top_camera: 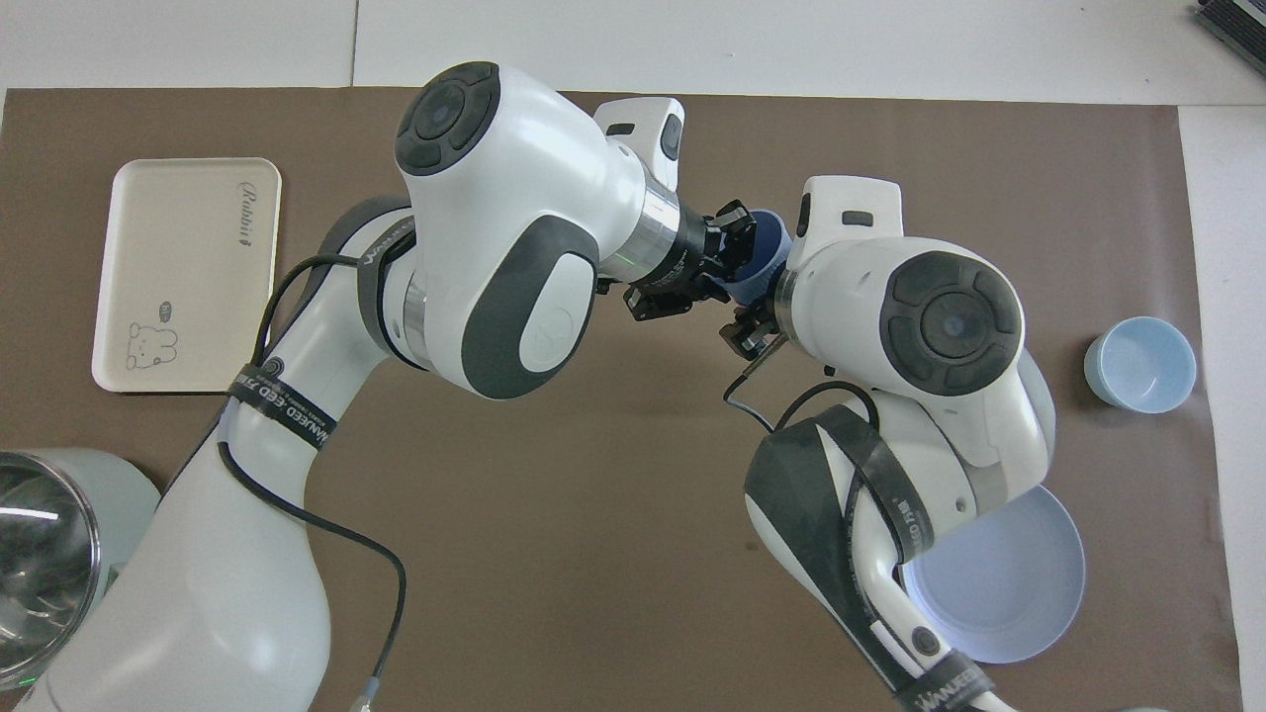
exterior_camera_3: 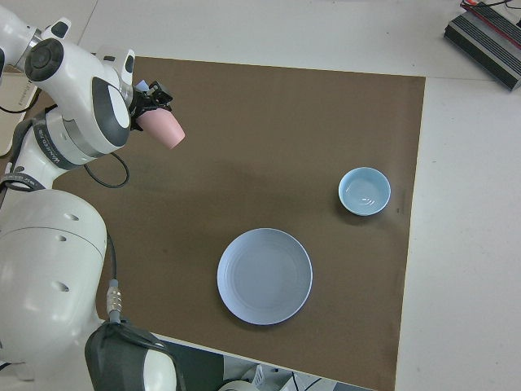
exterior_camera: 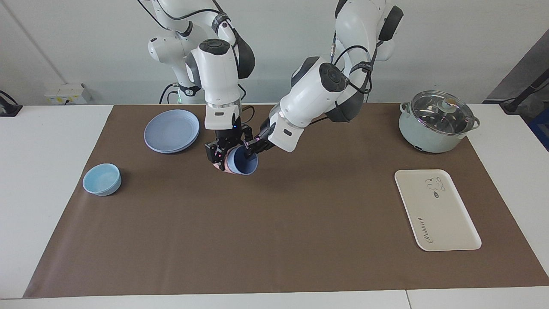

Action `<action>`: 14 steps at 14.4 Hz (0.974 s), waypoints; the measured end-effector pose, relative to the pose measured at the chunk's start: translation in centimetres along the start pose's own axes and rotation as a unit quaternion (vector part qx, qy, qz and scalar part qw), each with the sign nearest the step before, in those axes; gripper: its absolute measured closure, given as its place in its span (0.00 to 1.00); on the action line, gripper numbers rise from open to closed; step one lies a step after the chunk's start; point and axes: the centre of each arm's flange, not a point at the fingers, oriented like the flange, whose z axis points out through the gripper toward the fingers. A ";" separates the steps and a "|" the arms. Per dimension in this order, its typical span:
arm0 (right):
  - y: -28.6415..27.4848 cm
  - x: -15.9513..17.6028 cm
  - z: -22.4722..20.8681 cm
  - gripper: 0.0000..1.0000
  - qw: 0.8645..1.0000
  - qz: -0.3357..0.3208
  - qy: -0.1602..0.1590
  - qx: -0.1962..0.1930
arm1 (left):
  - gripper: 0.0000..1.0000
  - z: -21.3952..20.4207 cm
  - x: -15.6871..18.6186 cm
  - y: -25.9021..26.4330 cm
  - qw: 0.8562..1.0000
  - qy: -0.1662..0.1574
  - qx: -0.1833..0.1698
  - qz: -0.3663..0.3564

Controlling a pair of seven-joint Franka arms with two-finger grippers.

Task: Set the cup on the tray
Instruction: 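Grasp the cup with the left gripper from the right gripper, then carry the cup with the left gripper toward the white tray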

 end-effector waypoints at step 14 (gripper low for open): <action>0.0 0.2 -0.1 0.15 1.000 0.000 0.003 -0.001 | 0.93 -11.5 9.6 -5.3 0.997 0.062 0.016 -0.051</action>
